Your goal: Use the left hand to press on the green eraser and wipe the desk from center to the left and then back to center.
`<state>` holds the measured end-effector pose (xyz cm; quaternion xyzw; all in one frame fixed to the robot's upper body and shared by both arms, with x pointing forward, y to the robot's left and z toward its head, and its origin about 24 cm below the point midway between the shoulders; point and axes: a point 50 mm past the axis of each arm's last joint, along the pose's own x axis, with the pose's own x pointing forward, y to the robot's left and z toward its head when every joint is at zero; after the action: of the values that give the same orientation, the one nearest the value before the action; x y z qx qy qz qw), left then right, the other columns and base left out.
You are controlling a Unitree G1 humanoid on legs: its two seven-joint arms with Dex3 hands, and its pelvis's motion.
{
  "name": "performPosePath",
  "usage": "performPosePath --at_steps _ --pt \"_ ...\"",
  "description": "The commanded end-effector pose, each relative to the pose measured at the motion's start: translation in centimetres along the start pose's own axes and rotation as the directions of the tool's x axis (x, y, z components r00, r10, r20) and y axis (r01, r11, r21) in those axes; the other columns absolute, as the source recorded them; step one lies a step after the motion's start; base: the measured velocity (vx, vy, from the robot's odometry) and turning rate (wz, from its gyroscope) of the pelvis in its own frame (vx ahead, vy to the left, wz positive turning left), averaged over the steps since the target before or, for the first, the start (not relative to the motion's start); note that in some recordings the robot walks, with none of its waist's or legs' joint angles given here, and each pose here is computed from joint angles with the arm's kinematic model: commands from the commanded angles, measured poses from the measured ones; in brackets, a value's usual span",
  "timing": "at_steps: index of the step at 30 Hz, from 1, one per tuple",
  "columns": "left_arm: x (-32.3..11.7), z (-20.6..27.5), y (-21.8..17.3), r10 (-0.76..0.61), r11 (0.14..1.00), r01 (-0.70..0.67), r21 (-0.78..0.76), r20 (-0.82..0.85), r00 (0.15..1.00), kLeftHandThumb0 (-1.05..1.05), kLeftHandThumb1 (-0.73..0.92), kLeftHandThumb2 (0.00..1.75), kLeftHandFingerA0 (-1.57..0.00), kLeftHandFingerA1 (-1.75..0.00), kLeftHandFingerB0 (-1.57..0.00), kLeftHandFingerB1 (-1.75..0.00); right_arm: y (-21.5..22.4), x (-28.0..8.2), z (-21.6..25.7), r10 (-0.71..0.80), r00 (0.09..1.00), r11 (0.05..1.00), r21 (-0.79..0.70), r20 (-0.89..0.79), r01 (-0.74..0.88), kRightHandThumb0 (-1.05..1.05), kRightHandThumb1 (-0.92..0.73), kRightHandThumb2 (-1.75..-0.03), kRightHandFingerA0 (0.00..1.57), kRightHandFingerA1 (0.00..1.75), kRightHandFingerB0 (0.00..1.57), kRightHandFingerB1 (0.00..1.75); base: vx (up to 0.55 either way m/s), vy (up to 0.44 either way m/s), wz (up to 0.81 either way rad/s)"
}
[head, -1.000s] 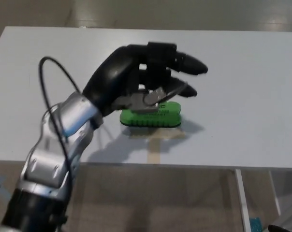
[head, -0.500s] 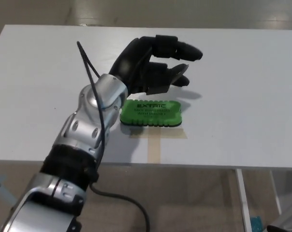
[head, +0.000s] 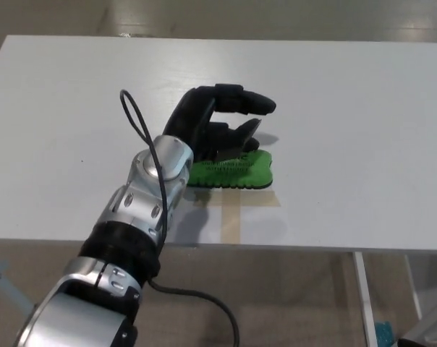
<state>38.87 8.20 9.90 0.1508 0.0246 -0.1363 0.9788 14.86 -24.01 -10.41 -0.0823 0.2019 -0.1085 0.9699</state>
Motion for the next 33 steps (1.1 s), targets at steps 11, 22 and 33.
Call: performPosePath --at_steps 11,22,33 --pt "-1.5 -4.1 -2.5 0.03 0.992 -0.038 -0.118 -0.071 0.997 -0.28 0.8 0.65 -0.97 -0.58 -0.87 -0.48 0.2 0.0 0.2 -0.003 1.0 1.0 -0.01 0.014 0.003 -0.37 -0.8 -0.64 0.88 0.7 0.62 0.43 0.0 0.0 0.0" --pt "-2.7 -6.4 -3.6 0.048 0.978 -0.071 -0.198 -0.118 0.992 -0.28 0.79 0.65 -1.03 -0.6 -0.9 -0.49 0.3 0.3 0.3 0.0 1.0 1.0 0.022 0.008 0.0 -0.37 -0.8 -0.64 0.88 0.69 0.63 0.43 0.0 0.0 0.0" --pt "-3.5 -8.1 -1.7 0.085 0.974 -0.113 -0.197 -0.145 0.986 -0.26 0.78 0.65 -1.04 -0.6 -0.92 -0.5 0.3 0.1 0.2 0.011 1.0 1.0 0.011 0.013 -0.011 -0.37 -0.8 -0.64 0.88 0.7 0.63 0.43 0.0 0.0 0.0"
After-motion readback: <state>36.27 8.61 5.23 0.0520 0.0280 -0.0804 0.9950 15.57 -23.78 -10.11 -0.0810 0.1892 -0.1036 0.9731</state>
